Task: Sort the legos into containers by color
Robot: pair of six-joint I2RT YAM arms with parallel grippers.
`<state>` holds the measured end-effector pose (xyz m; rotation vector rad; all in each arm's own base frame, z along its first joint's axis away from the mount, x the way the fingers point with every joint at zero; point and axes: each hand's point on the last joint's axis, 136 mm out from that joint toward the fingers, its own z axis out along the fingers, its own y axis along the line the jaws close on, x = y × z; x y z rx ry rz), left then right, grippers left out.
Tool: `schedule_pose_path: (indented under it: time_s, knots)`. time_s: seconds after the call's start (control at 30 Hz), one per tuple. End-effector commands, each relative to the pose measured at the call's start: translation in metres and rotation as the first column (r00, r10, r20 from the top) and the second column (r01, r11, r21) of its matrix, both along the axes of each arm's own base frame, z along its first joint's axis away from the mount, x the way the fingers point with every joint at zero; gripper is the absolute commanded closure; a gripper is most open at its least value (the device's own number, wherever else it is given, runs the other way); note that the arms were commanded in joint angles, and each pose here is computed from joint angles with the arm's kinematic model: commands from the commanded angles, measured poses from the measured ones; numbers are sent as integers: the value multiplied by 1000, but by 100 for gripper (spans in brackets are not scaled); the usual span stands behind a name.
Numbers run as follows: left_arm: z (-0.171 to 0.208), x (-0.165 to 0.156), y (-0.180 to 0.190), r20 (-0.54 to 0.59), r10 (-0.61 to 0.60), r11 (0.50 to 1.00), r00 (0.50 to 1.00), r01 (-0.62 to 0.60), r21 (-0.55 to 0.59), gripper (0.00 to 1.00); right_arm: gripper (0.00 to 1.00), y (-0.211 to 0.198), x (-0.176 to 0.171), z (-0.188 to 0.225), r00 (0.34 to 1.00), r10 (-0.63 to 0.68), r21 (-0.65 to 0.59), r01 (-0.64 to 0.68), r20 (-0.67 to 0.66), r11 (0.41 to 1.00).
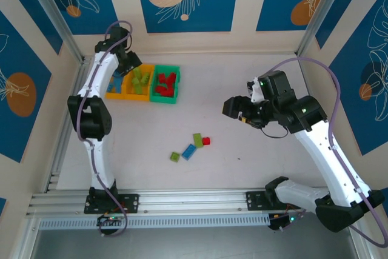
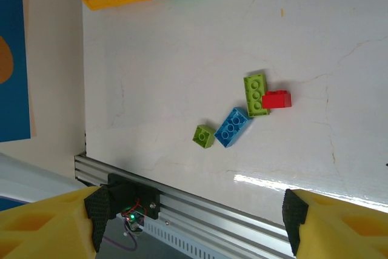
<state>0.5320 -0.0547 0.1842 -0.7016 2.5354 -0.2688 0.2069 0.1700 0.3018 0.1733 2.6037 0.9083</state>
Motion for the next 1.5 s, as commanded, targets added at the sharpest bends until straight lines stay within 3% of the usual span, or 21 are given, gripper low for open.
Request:
schedule_pose_path:
  time_s: [0.0, 0.13, 0.27, 0.37, 0.5, 0.67, 0.8, 1.0, 1.47]
  knots:
    - [30, -17, -6, -4, -69, 998, 998, 69, -14, 45, 22, -2, -8, -1, 999, -15, 21, 15, -28, 1000]
    - [36, -54, -30, -34, -85, 991, 996, 81, -108, 45, 22, -1, -7, -6, 999, -30, 35, 31, -42, 999]
    - [45, -111, -74, -18, -116, 973, 993, 109, -205, 46, 22, 1, -2, -14, 997, -49, 37, 52, -63, 998]
    - [45, -156, -115, -12, -171, 964, 985, 164, -208, 46, 22, -5, 4, -21, 992, -103, 19, 104, -78, 994]
    - [17, -216, -176, -70, -234, 954, 970, 215, -209, 46, 22, -12, 9, -25, 984, -153, 8, 155, -89, 988]
    - [-30, -261, -241, -147, -303, 935, 942, 264, -237, 47, 22, -14, 9, -27, 978, -173, 22, 177, -112, 984]
    - [-64, -271, -248, -231, -324, 943, 918, 292, -162, 48, 22, -17, 5, -28, 975, -181, 24, 186, -131, 982]
    - [-111, -269, -257, -351, -332, 943, 876, 294, -158, 48, 22, -21, -2, -31, 970, -202, 31, 208, -136, 978]
    - [-151, -269, -270, -439, -369, 929, 819, 336, -154, 44, 22, -26, -6, -31, 967, -219, 31, 224, -130, 974]
